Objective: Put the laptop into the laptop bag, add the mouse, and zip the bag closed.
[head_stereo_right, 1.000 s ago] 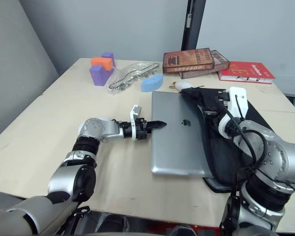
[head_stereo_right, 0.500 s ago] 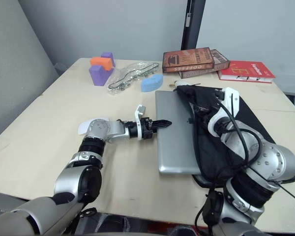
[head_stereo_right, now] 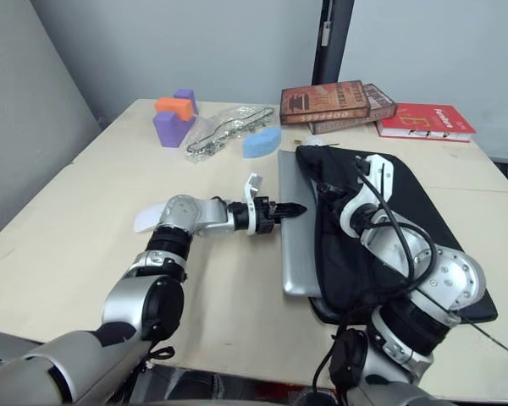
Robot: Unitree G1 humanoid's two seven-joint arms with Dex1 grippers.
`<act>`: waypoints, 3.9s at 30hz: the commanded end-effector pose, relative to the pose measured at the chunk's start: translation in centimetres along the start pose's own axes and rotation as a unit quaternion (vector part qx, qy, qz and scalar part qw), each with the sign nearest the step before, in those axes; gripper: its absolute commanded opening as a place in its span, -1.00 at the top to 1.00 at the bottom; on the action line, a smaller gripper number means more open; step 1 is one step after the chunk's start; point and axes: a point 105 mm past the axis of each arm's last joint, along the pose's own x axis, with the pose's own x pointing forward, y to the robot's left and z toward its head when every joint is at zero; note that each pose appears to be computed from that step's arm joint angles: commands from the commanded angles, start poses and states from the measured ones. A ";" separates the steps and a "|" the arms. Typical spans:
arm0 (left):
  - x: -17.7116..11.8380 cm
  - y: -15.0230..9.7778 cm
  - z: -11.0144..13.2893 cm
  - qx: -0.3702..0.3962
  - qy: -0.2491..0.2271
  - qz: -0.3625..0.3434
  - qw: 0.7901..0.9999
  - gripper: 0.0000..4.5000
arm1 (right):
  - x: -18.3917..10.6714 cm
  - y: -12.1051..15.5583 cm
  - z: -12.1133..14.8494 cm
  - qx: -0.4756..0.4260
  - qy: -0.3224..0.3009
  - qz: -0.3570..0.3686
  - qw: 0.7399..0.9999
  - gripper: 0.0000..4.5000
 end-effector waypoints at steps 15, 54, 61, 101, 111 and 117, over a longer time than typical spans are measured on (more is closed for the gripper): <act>3.7 -3.1 -0.3 0.036 -0.011 -0.068 0.997 0.88 | 0.5 3.3 0.1 0.013 -0.009 0.047 0.999 0.99; 5.4 -5.2 0.0 0.008 -0.052 -0.128 0.990 0.88 | 0.0 3.8 1.3 0.106 0.008 0.053 0.993 0.99; 6.3 -4.6 -1.4 0.073 -0.023 -0.096 0.992 0.88 | -0.2 4.3 1.6 0.124 0.020 0.052 0.991 0.99; -0.7 -3.8 1.1 0.167 -0.003 -0.044 0.985 -0.98 | -0.6 1.9 2.9 0.105 0.014 0.016 0.994 1.00; -8.3 -6.7 3.4 0.212 -0.022 -0.048 0.976 -0.98 | -0.4 1.0 3.3 0.093 0.017 0.009 0.995 1.00; -14.4 -10.4 2.9 0.318 -0.034 -0.106 0.942 -0.98 | 0.3 0.4 2.3 0.082 0.035 0.006 0.996 1.00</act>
